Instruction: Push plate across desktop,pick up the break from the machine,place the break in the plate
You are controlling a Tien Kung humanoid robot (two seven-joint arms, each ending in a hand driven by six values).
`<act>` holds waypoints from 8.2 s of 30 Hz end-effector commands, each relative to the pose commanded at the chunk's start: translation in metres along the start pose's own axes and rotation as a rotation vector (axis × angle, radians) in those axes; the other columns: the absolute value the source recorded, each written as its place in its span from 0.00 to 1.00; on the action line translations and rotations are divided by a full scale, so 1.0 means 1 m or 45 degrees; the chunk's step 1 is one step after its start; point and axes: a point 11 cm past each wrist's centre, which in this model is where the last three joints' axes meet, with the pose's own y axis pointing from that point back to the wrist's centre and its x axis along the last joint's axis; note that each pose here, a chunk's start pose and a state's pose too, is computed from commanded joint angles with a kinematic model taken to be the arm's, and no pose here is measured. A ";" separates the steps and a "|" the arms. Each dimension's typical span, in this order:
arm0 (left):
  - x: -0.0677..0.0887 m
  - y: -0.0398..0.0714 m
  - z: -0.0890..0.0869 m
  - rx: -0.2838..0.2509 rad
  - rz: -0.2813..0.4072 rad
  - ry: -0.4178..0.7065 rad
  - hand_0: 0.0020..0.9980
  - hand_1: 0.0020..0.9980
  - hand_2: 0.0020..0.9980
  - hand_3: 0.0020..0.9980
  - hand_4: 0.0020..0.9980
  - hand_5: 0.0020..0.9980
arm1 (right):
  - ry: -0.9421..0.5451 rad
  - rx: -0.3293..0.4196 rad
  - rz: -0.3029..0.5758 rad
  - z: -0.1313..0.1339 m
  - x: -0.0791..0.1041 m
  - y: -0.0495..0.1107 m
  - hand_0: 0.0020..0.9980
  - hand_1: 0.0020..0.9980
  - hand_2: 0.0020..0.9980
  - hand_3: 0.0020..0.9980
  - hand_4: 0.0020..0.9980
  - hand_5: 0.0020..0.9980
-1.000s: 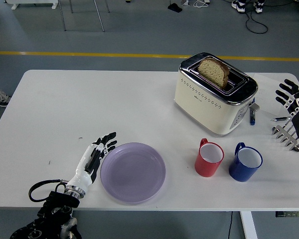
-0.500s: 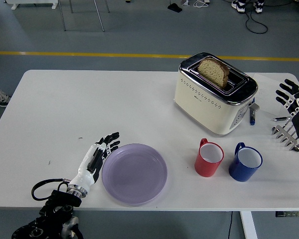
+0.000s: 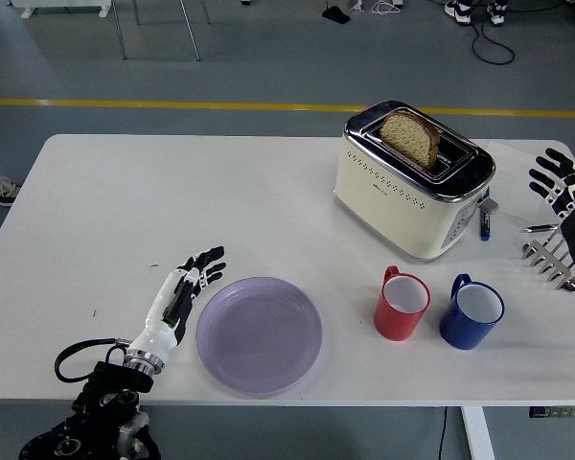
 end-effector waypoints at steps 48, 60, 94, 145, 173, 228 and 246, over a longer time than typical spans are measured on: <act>0.097 0.046 0.066 -0.219 0.437 0.128 0.81 0.82 0.88 0.84 0.54 1.00 | 1.701 -0.186 -0.420 -0.039 -0.195 -0.164 0.91 0.85 0.88 0.89 0.85 0.42; 0.089 0.049 0.056 -0.182 0.414 0.122 0.81 0.82 0.88 0.83 0.54 1.00 | 1.824 -0.322 -0.323 -0.019 -0.169 -0.173 0.86 0.79 0.78 0.84 0.84 0.43; 0.088 0.047 0.055 -0.186 0.415 0.115 0.81 0.82 0.88 0.83 0.52 1.00 | 1.858 -0.316 -0.284 -0.003 -0.180 -0.169 0.28 0.39 0.45 0.52 0.51 0.20; 0.096 0.039 0.068 -0.226 0.424 0.087 0.80 0.81 0.88 0.82 0.52 1.00 | 1.296 -0.297 -1.299 0.001 -0.272 -0.010 0.13 0.23 0.33 0.43 0.26 0.00; 0.088 0.030 0.070 -0.238 0.420 0.114 0.80 0.81 0.87 0.82 0.52 1.00 | 0.981 -0.493 -1.135 0.106 -0.286 0.009 0.34 0.38 0.43 0.45 0.29 0.00; 0.095 0.035 0.070 -0.241 0.443 0.106 0.80 0.81 0.88 0.81 0.52 1.00 | 1.147 0.109 -1.092 0.085 -0.288 -0.011 0.88 0.83 0.94 0.92 0.59 0.27; 0.096 0.039 0.067 -0.231 0.445 0.095 0.80 0.81 0.88 0.81 0.52 1.00 | 0.247 0.222 -0.905 -0.052 -0.263 0.003 0.79 0.76 0.77 0.77 0.51 0.31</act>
